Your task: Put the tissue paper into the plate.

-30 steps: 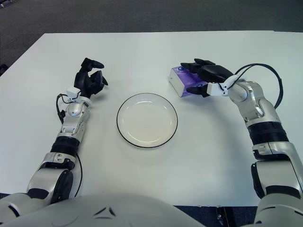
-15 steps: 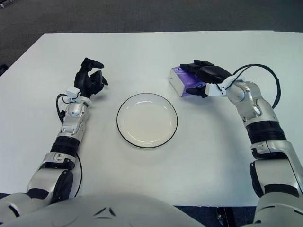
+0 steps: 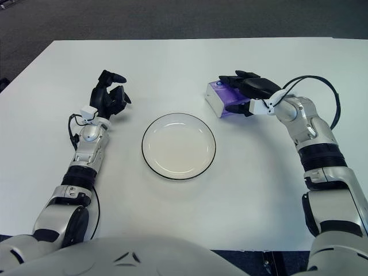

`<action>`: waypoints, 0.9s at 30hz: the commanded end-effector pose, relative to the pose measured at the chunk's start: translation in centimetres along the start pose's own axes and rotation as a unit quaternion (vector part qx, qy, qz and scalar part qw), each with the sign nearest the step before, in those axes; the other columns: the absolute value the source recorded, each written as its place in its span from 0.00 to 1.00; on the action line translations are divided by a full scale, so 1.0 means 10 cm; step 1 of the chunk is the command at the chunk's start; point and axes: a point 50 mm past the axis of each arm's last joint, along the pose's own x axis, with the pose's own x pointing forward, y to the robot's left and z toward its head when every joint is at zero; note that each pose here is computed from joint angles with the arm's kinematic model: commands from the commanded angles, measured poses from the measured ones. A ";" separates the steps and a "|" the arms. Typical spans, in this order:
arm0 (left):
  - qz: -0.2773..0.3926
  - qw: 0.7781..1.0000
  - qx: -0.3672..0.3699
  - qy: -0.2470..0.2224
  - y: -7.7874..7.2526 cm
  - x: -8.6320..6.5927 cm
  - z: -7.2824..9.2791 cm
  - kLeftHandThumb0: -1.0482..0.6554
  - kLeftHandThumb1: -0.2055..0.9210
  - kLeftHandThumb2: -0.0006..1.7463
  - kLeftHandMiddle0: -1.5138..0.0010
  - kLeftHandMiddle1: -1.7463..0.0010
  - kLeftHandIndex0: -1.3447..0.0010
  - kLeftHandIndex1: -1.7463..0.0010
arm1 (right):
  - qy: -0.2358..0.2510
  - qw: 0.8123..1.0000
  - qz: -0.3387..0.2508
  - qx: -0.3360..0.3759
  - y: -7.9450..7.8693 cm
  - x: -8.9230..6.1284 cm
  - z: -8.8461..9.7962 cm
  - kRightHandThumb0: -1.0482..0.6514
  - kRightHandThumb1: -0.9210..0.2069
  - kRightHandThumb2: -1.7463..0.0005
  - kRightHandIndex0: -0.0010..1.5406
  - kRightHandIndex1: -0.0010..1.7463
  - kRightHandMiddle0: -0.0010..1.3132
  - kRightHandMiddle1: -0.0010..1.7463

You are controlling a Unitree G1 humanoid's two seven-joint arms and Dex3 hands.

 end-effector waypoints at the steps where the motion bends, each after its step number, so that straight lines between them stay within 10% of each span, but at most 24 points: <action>1: 0.021 0.994 -0.007 0.102 0.02 -0.47 -0.48 0.39 0.81 0.46 0.44 0.00 0.75 0.00 | -0.010 1.000 0.022 0.007 -0.05 0.06 0.04 0.06 0.00 0.61 0.02 0.00 0.09 0.00; 11: 0.020 0.995 -0.004 0.099 0.01 -0.47 -0.47 0.39 0.80 0.46 0.44 0.00 0.75 0.00 | 0.040 0.991 0.127 0.028 0.11 0.20 -0.08 0.06 0.00 0.65 0.01 0.00 0.07 0.00; 19: 0.021 0.995 -0.004 0.097 0.00 -0.49 -0.46 0.39 0.80 0.47 0.44 0.00 0.75 0.00 | 0.058 0.992 0.115 0.012 0.33 0.21 -0.25 0.28 0.00 0.85 0.38 0.04 0.45 0.09; 20: 0.021 0.995 -0.004 0.097 0.00 -0.49 -0.46 0.39 0.80 0.47 0.44 0.00 0.75 0.00 | 0.056 0.992 0.109 0.009 0.34 0.20 -0.26 0.30 0.00 0.86 0.41 0.06 0.45 0.23; 23: 0.021 0.995 -0.004 0.097 0.00 -0.49 -0.46 0.39 0.80 0.47 0.43 0.00 0.75 0.00 | 0.047 0.994 0.096 -0.001 0.36 0.19 -0.26 0.50 0.00 0.87 0.35 0.53 0.39 0.63; 27: 0.022 0.995 -0.004 0.097 0.00 -0.49 -0.45 0.39 0.80 0.46 0.43 0.00 0.75 0.00 | 0.038 0.995 0.091 -0.011 0.38 0.18 -0.26 0.59 0.11 0.70 0.25 0.81 0.34 0.82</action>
